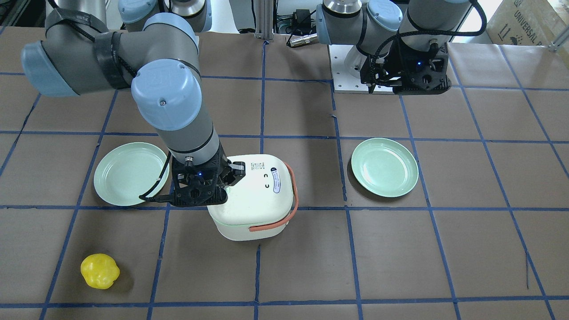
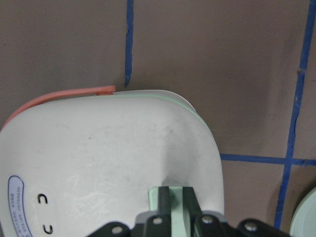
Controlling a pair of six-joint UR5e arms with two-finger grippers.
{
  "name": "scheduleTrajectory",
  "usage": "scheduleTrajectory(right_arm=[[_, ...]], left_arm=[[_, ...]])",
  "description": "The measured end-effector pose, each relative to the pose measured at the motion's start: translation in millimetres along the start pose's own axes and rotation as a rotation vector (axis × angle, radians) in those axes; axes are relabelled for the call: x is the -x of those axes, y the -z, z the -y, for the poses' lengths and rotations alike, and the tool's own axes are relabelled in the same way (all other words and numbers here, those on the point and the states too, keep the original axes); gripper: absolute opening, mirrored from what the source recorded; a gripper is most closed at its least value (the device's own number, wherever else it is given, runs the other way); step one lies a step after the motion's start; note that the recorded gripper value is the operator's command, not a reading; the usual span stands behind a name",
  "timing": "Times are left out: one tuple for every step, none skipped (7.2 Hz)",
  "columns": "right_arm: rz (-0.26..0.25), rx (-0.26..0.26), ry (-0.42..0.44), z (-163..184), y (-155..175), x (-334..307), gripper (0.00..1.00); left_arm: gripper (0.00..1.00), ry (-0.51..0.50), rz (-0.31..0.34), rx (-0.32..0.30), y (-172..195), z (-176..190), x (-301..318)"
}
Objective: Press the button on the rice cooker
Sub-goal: 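Lift the right gripper away as the cooker lid springs open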
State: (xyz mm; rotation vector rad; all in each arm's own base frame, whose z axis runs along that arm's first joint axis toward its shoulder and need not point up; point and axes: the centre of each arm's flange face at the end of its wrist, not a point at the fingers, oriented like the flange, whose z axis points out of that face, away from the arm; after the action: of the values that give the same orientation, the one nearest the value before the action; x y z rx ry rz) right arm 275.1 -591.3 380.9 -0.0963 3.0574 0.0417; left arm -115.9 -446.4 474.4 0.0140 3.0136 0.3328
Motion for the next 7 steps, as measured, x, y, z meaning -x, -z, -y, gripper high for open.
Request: scheduleTrajectory(right_arm=[[-0.004,0.010,-0.002,-4.4,22.7,0.5,1.00],[-0.007,0.014,-0.004,-11.2,49.6,0.3,1.00],[-0.009,0.005,0.001,-21.7,75.2,-3.2,1.00],[-0.017,0.005,0.017,-35.4,96.0,-11.2,1.00],[-0.036,0.019,0.030,-46.8,109.3,-22.2,1.00],[-0.055,0.031,0.033,-53.6,116.7,-31.7,1.00],[-0.071,0.038,0.037,-59.4,122.6,-37.0,1.00]], left_arm=[[1.00,0.000,0.000,0.000,0.0,0.0,0.0],[1.00,0.000,0.000,0.000,0.0,0.0,0.0],[1.00,0.000,0.000,0.000,0.0,-0.1,0.1],[1.00,0.000,0.000,0.001,0.0,-0.1,0.2],[1.00,0.000,0.000,0.000,0.0,-0.1,0.2],[1.00,0.000,0.000,0.000,0.0,0.0,0.1],[1.00,0.000,0.001,0.000,0.0,0.0,0.1]])
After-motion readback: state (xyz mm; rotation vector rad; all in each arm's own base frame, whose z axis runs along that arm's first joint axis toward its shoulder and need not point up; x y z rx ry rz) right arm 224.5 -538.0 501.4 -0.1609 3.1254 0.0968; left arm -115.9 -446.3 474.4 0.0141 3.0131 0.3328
